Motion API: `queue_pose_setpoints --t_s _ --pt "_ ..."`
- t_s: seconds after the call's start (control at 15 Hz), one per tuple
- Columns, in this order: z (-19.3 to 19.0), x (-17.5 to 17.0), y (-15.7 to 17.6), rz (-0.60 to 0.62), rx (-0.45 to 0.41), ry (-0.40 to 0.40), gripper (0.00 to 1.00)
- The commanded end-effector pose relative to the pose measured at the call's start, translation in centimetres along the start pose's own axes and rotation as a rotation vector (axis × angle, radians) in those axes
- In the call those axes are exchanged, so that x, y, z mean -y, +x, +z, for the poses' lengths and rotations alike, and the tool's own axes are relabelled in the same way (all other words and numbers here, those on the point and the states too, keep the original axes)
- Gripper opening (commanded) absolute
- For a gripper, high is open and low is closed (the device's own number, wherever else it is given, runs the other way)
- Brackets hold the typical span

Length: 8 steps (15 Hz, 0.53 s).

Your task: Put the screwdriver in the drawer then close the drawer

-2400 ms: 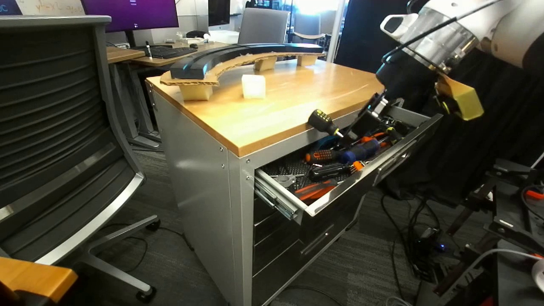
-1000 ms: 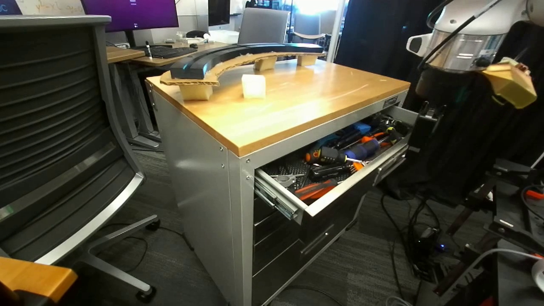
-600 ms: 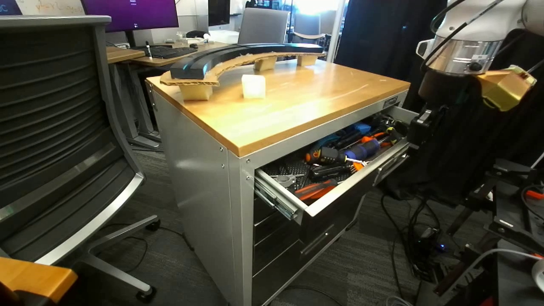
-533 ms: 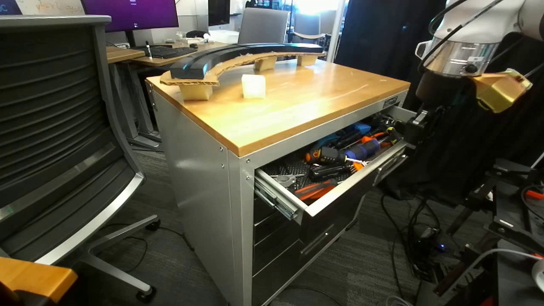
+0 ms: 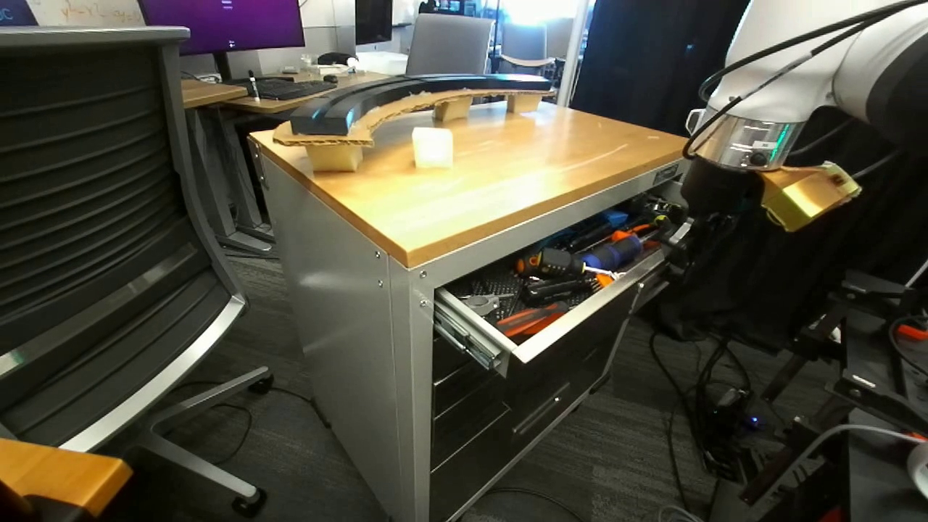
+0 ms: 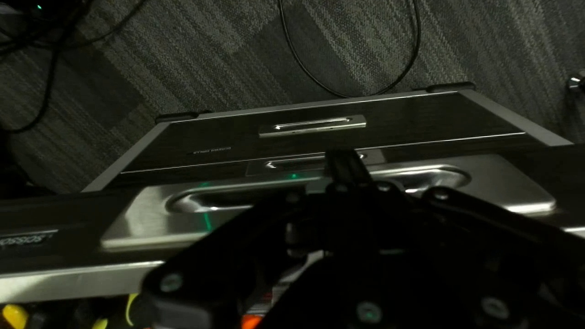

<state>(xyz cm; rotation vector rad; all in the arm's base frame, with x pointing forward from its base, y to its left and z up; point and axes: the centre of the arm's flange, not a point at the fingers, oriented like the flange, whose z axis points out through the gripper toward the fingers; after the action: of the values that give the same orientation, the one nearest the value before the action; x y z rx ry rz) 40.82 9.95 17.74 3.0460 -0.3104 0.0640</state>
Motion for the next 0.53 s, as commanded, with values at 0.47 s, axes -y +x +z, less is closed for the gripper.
queue_pose_setpoints --t_s 0.47 --pt "0.7 4.0 5.7 0.074 -0.188 0.017 0.05"
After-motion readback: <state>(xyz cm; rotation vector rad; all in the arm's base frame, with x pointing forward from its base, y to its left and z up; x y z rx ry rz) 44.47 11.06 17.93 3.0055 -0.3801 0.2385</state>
